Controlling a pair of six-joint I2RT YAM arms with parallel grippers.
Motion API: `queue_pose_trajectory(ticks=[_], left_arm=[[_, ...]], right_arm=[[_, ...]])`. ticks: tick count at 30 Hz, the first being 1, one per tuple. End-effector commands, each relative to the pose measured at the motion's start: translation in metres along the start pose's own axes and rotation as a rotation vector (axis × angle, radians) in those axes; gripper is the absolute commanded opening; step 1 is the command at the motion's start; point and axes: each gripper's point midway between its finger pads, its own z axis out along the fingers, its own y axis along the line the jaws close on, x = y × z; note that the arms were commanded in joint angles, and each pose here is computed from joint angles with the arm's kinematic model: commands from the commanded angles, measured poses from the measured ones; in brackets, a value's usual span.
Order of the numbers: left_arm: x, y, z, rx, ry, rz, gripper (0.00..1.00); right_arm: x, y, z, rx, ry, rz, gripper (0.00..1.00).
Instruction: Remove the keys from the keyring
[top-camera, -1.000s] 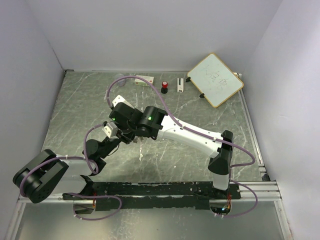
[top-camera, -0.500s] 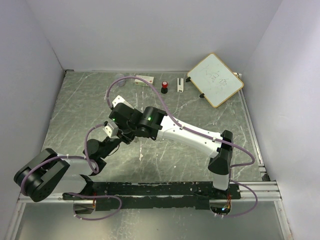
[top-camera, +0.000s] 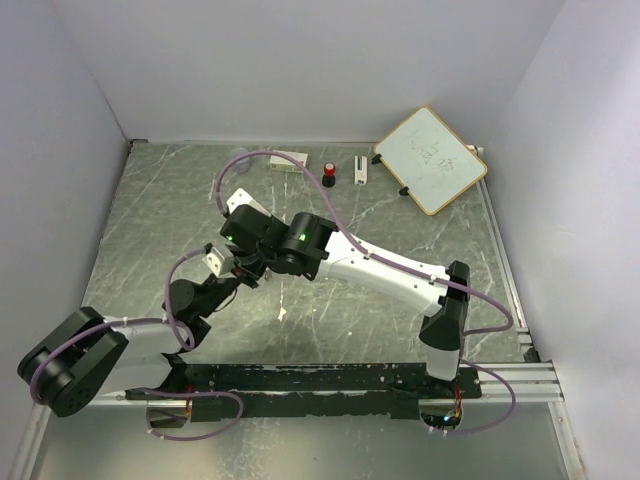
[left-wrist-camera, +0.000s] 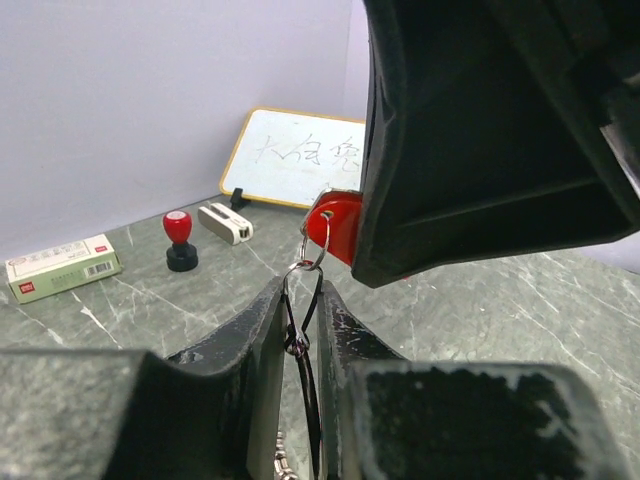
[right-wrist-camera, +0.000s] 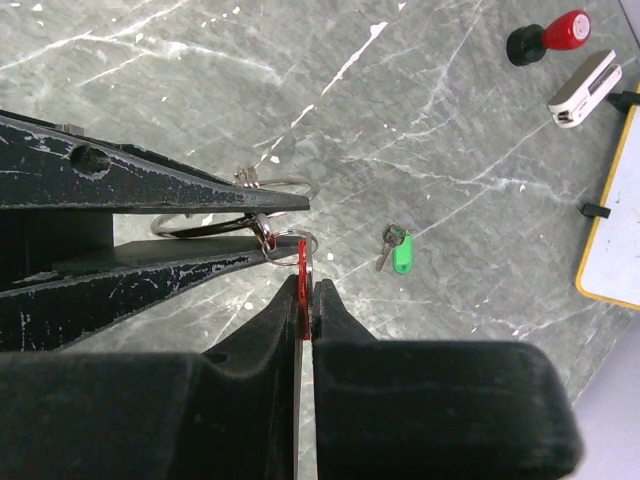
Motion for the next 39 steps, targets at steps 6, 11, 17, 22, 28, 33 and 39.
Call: queue_pose_trajectory(ticks=[6,11,17,22,28,33,39], left_arm=[[-0.005,0.007,0.002,-0.029,0.010,0.079,0.22],[-0.001,0.004,0.006,0.013,0.047,0.146,0.22],[0.006,-0.003,0.006,0.070,0.086,0.191,0.22],[0.011,-0.012,0.010,0.147,0.139,0.243,0.21],[0.012,-0.021,0.015,0.237,0.205,0.304,0.20],[0.006,-0.039,0.015,0.354,0.223,0.314,0.19],[-0.009,-0.062,0.011,0.485,0.191,0.300,0.18]], right_arm=[[-0.008,-0.015,-0.022,0.021,-0.067,0.050,0.00],[-0.010,-0.018,-0.025,0.023,-0.082,0.048,0.00],[-0.012,-0.022,-0.030,0.025,-0.081,0.020,0.00],[-0.005,-0.028,-0.034,0.041,-0.052,-0.007,0.00],[0.004,-0.038,-0.045,0.063,-0.031,-0.017,0.00],[0.001,-0.040,-0.053,0.040,-0.052,-0.015,0.00],[0.000,-0.033,-0.053,0.001,-0.065,-0.017,0.00]])
